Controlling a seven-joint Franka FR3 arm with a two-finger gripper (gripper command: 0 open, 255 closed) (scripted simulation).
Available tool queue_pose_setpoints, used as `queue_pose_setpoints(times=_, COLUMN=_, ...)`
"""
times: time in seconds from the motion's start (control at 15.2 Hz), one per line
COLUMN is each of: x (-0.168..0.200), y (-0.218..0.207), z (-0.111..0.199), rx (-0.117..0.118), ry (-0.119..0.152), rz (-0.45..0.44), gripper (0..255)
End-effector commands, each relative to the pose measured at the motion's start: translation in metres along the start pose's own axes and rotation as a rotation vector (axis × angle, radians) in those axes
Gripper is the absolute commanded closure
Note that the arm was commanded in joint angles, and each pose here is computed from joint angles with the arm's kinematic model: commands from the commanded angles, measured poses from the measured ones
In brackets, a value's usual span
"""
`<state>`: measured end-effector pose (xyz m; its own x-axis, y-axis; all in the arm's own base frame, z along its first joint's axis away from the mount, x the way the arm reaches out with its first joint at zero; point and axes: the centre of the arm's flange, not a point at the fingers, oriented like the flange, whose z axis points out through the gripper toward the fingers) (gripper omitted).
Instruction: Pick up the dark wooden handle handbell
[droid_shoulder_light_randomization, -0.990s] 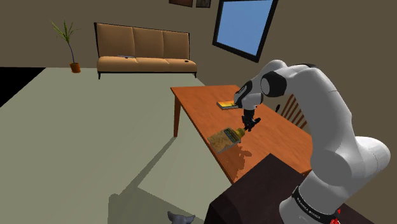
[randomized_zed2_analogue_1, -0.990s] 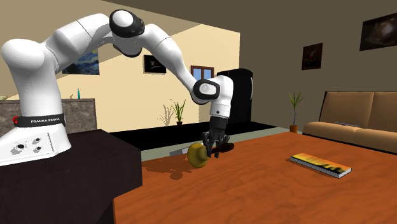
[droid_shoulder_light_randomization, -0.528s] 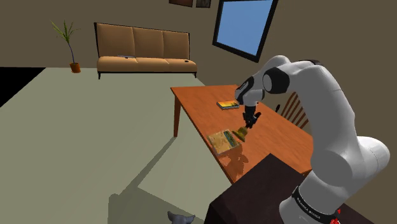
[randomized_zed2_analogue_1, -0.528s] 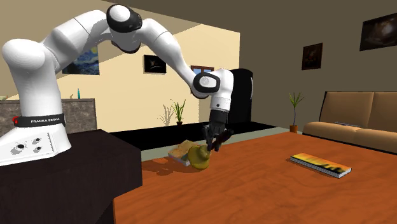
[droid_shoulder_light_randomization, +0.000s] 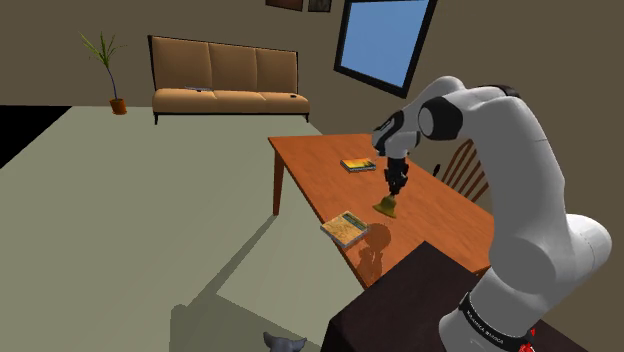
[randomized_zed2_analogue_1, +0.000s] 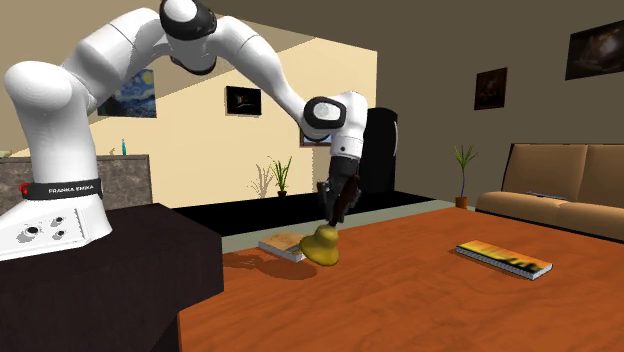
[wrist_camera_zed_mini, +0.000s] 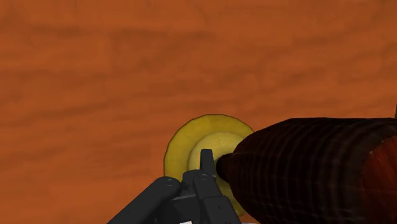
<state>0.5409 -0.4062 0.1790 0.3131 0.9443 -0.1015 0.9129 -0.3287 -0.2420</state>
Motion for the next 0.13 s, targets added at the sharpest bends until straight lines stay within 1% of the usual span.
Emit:
queue_pose_setpoints(times=0.0, x=-0.0006, y=-0.0015, z=-0.0069, rx=0.0, ry=0.0, rz=0.0, gripper=255)
queue_pose_setpoints(times=0.07, x=-0.0006, y=-0.0015, z=-0.0069, rx=0.0, ry=0.0, rz=0.0, gripper=255)
